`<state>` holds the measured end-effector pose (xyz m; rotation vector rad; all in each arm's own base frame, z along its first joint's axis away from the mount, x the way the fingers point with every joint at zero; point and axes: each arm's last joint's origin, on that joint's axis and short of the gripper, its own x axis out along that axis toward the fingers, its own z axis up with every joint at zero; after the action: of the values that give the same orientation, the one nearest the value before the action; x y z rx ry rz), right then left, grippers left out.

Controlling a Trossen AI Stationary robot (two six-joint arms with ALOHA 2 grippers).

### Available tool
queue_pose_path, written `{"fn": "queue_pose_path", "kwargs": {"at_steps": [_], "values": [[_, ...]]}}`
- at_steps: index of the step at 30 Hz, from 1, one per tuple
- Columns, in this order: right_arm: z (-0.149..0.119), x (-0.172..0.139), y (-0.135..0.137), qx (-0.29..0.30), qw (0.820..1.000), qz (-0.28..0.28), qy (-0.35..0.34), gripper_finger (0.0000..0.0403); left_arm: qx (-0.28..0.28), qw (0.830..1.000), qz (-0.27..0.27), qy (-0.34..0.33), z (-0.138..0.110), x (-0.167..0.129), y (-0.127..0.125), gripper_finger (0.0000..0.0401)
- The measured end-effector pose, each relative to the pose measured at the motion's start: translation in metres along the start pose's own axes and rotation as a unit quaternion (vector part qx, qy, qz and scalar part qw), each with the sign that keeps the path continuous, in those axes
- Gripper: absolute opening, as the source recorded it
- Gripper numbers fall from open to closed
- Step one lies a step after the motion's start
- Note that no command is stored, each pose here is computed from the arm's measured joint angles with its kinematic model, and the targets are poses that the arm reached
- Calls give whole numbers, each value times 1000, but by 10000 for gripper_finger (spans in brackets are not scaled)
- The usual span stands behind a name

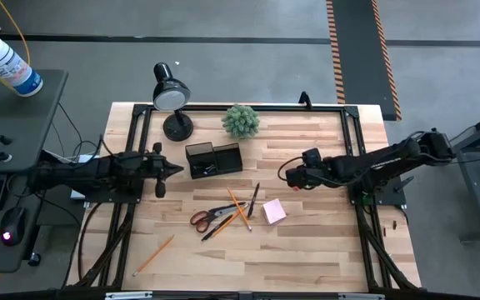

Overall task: Pick and place office supplies into organizer
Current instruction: Put the eraser into the desktop organizer

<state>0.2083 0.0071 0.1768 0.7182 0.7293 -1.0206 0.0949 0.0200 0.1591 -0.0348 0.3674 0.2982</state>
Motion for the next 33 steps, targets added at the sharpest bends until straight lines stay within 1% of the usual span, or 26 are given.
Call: {"fn": "queue_pose_path", "kwargs": {"at_steps": [4,6,11,16,22,27,30,33], "values": [[1,0,1,-21,1000,4,-1,78,18,999,-21,-16,5,3,-2,1],[1,0,2,-24,1000,11,-3,78,26,999,-23,-20,6,4,-2,2],[0,0,4,-15,1000,21,12,81,27,999,-21,-11,5,6,-2,28],[-2,-1,5,6,1000,25,17,105,22,999,-2,-46,12,6,-1,63],[-9,5,11,13,999,29,25,140,21,998,-1,-57,14,6,-1,90],[-20,24,18,14,998,11,56,156,29,998,-1,-57,14,6,-1,96],[-23,31,17,20,998,-8,63,157,29,998,-1,-57,14,6,-1,94],[-25,35,17,27,997,-15,65,155,30,998,-1,-57,14,6,-1,93]]}}
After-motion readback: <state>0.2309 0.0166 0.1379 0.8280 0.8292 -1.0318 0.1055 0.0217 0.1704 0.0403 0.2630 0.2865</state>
